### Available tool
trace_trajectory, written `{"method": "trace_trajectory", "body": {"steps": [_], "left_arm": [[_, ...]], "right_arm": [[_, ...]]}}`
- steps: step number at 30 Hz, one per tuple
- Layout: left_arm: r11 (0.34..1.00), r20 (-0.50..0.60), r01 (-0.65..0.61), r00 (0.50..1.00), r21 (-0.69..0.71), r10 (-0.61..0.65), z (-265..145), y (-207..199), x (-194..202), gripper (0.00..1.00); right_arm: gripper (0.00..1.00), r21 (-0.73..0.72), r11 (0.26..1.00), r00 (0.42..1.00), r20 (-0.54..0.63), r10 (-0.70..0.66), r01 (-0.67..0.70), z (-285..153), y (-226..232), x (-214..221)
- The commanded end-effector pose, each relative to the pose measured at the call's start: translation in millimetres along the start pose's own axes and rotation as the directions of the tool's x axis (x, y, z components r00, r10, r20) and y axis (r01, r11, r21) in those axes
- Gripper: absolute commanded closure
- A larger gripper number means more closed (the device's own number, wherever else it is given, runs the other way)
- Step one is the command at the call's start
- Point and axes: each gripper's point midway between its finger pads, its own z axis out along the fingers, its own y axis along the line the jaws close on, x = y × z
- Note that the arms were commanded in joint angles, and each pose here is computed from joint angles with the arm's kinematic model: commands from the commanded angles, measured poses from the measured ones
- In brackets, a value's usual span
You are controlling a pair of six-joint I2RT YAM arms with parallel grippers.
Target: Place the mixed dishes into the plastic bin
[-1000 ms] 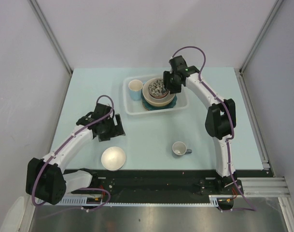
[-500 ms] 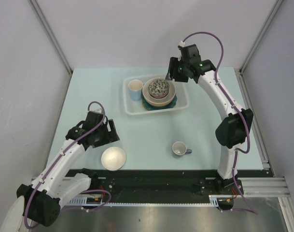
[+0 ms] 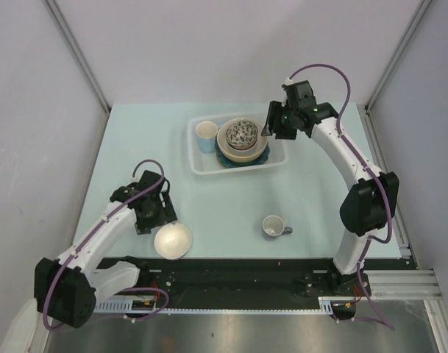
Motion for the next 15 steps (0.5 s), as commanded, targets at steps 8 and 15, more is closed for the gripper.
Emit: {"method": "trace_trajectory", "body": {"steps": [8,15], "left_arm": [[1.0,-0.039,-0.004,0.999,-0.014,0.003,-5.7,8.7,8.9,0.17],[0.998,-0.104,-0.041,0.993,0.045,0.045,-9.6,4.3,27.8,0.16]], "right_arm": [[0.43,-0.068,0.997,0.99,0.127,0.052,-0.044,-35.4,-5.4,-33.8],[0.43,-0.085,0.995,0.99,0.12,0.071,-0.061,-33.6,-5.6,-29.4]]}}
